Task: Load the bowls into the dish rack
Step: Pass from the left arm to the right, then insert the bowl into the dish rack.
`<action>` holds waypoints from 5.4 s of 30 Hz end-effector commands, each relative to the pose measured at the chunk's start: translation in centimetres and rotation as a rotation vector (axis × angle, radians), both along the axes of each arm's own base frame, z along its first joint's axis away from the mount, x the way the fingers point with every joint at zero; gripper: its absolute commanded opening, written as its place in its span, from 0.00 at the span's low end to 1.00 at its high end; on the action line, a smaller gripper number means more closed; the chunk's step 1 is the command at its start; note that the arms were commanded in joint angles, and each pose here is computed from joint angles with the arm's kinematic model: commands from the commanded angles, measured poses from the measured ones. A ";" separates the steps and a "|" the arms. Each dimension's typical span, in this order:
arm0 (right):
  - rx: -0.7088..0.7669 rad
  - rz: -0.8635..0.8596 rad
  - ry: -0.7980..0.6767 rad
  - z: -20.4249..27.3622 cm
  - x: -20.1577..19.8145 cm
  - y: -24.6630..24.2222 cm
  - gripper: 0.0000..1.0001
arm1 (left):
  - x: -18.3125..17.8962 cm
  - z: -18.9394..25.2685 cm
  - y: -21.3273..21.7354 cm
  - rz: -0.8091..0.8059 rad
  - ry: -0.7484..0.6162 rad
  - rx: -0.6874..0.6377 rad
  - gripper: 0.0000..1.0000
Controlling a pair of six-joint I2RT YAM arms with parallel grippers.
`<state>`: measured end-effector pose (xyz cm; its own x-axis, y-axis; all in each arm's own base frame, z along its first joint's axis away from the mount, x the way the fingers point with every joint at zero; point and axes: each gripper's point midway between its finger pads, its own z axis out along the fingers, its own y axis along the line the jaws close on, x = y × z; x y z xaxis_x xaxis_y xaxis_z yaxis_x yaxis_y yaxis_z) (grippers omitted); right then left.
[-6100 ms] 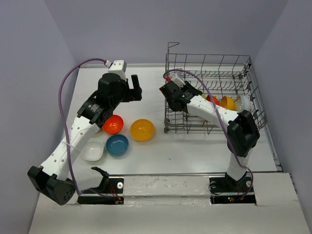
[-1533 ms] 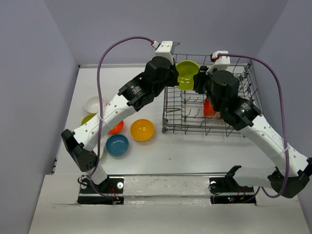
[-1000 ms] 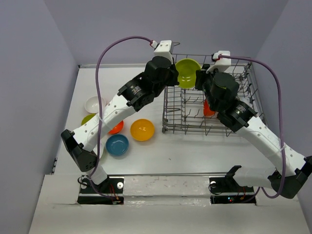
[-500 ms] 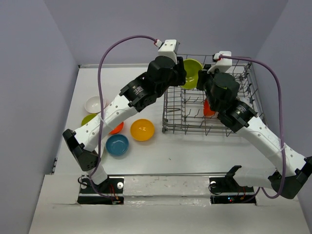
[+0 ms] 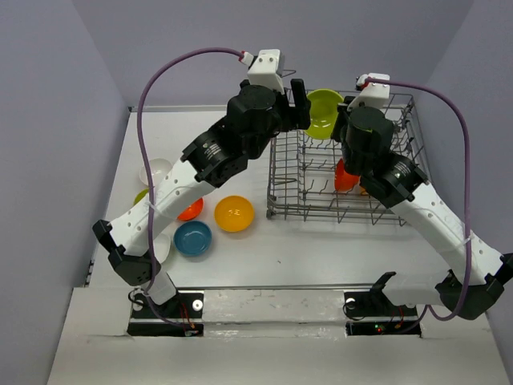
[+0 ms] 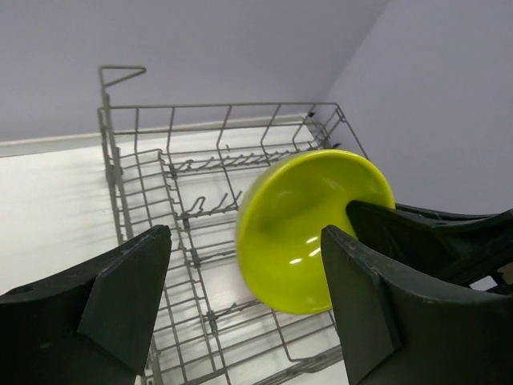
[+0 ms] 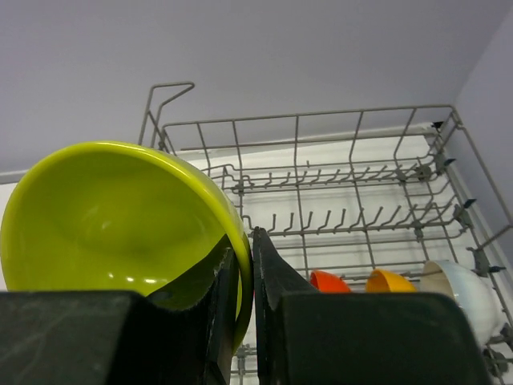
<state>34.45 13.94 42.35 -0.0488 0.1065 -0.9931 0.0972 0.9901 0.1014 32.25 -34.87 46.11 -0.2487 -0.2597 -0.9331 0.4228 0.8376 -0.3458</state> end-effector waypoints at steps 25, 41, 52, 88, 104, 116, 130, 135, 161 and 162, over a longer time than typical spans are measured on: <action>-0.859 -0.805 0.449 -5.7 2.3 -4.2 0.01 | -7.9 4.1 21.1 0.381 -0.112 -0.117 0.87; -0.987 -0.794 0.593 -10.7 1.3 -4.5 0.01 | -8.1 3.8 21.4 0.373 -0.123 -0.100 0.88; -1.021 -0.796 0.614 -11.9 0.8 -4.9 0.01 | -7.6 3.4 20.3 0.352 -0.117 -0.080 0.88; -1.051 -0.760 0.669 -17.5 1.5 -4.1 0.01 | -5.8 2.3 18.8 0.335 -0.103 -0.039 0.88; -1.030 -0.756 0.680 -18.4 1.3 -4.2 0.01 | -5.1 1.7 17.8 0.309 -0.089 -0.025 0.88; -0.871 -0.778 0.601 -12.6 -0.3 -5.6 0.01 | -2.8 -1.5 14.9 0.256 -0.024 0.014 0.88; -0.848 -0.759 0.584 -12.0 -2.3 -6.6 0.01 | 2.8 -7.9 13.3 0.227 0.101 0.063 0.87; -0.849 -0.740 0.574 -12.2 -2.7 -6.1 0.01 | 5.4 -9.5 11.9 0.209 0.137 0.078 0.87; -0.888 -0.694 0.579 -13.8 -3.3 -5.2 0.01 | 14.3 -14.5 3.9 0.105 0.217 0.099 0.84; -0.886 -0.693 0.579 -13.8 -3.3 -5.2 0.01 | 14.6 -14.0 3.8 0.106 0.207 0.093 0.84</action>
